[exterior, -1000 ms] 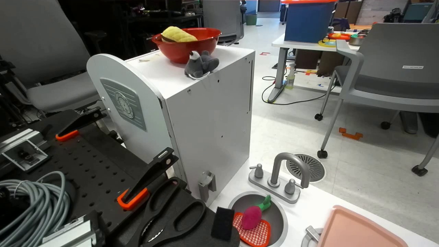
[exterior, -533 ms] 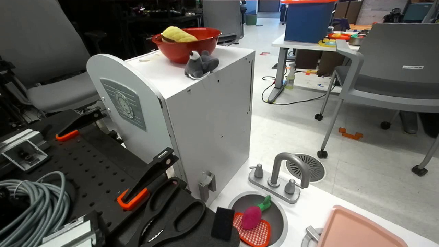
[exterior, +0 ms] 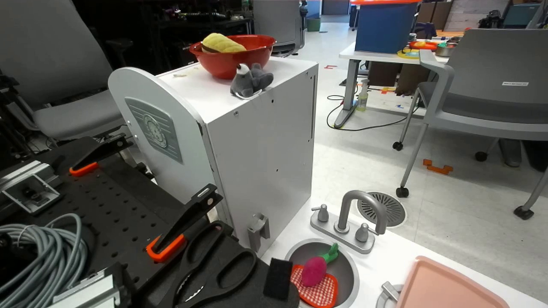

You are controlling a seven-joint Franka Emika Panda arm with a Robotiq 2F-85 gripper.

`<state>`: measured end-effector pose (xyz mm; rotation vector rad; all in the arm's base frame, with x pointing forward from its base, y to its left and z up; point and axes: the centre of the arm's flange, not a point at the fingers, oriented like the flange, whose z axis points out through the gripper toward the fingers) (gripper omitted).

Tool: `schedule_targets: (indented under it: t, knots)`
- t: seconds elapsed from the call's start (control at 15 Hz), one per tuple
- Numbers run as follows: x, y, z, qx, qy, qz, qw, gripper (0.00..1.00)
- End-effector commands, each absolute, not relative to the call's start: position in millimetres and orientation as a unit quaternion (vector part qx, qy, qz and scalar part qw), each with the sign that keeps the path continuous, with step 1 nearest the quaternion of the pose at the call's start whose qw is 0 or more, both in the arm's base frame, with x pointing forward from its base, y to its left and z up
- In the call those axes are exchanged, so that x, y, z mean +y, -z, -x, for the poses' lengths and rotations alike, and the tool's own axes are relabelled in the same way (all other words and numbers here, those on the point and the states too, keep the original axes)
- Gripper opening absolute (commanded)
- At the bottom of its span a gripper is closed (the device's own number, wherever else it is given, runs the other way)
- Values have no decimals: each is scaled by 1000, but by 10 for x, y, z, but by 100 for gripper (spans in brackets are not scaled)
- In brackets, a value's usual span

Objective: Remove the yellow plushy from the red bowl and put it on top of the shelf

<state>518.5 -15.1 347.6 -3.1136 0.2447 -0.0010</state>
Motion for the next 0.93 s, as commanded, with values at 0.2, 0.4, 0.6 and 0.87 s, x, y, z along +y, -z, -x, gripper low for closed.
schedule_targets:
  t: [0.2,0.4,0.6,0.87]
  knots:
    - [-94,-3348,-5256,60,12,998,33,100]
    - [-226,-3312,-5345,65,12,997,40,100]
    - [-347,-3274,-5395,72,10,997,41,100]
    - [-369,-3256,-5400,70,12,997,42,100]
